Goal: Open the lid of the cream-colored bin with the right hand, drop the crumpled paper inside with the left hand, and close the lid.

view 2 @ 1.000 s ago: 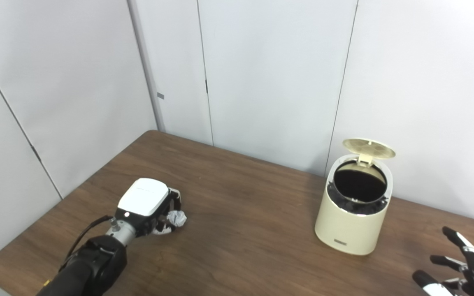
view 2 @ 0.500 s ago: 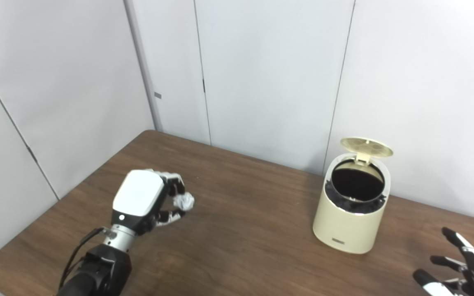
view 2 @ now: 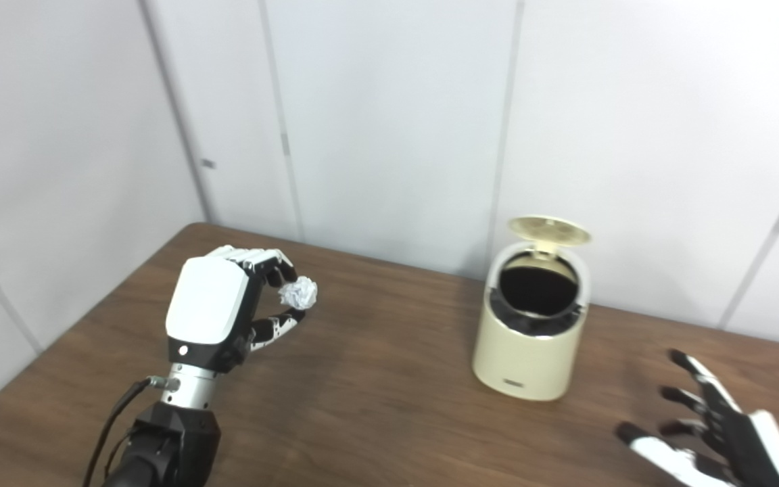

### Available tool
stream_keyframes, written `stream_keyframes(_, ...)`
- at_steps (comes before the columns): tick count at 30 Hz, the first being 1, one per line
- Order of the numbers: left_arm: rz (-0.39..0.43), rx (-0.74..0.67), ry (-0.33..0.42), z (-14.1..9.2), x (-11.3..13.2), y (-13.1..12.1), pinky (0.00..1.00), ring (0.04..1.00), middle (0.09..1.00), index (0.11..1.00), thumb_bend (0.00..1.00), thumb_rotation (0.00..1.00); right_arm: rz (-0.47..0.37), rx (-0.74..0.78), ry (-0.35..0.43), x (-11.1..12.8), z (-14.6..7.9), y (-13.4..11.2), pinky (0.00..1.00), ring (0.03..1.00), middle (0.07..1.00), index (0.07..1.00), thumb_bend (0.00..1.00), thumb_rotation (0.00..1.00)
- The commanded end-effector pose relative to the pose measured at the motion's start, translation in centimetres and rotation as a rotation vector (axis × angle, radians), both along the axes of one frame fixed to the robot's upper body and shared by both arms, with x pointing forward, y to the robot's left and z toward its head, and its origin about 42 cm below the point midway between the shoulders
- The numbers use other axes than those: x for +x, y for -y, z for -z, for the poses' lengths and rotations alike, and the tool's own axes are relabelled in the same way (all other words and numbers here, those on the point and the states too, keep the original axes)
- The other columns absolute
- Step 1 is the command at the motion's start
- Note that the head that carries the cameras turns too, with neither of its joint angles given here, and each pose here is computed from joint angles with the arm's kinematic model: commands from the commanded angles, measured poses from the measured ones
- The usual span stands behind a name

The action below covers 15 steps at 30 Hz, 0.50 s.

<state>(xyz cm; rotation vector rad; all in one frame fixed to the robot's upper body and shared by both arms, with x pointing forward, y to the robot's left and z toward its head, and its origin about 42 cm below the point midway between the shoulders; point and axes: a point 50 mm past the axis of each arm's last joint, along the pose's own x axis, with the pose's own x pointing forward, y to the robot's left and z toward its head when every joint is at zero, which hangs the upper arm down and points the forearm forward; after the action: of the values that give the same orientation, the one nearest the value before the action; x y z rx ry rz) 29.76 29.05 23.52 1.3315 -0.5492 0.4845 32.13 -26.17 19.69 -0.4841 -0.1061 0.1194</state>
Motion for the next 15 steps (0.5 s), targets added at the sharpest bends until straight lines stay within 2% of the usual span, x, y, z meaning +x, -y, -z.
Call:
stream_keyframes(1,0.028,0.002,0.095,-2.0,1.1,0.7,0.54,0.469,0.423,0.526,0.52,0.0,-0.038,0.003,0.116,0.4,-2.4,-0.7,0.65,0.825,0.965,0.929,0.67,0.37)
stream_keyframes(5,0.07,-0.014,0.12,-2.9,2.4,2.2,0.55,0.481,0.428,0.529,0.52,0.0,-0.052,-0.036,0.153,0.3,-2.2,-1.1,0.62,0.802,0.943,0.919,0.67,0.35)
stream_keyframes(8,0.104,-0.02,0.145,-3.6,3.5,3.3,0.5,0.469,0.423,0.527,0.52,0.0,-0.05,-0.053,0.151,0.2,-2.0,-1.4,0.63,0.801,0.943,0.918,0.68,0.36)
stream_keyframes(15,0.19,-0.056,0.192,-5.1,5.9,6.2,0.5,0.462,0.442,0.522,0.52,0.0,-0.044,-0.067,0.151,0.0,-1.6,-2.0,0.62,0.799,0.949,0.911,0.69,0.35)
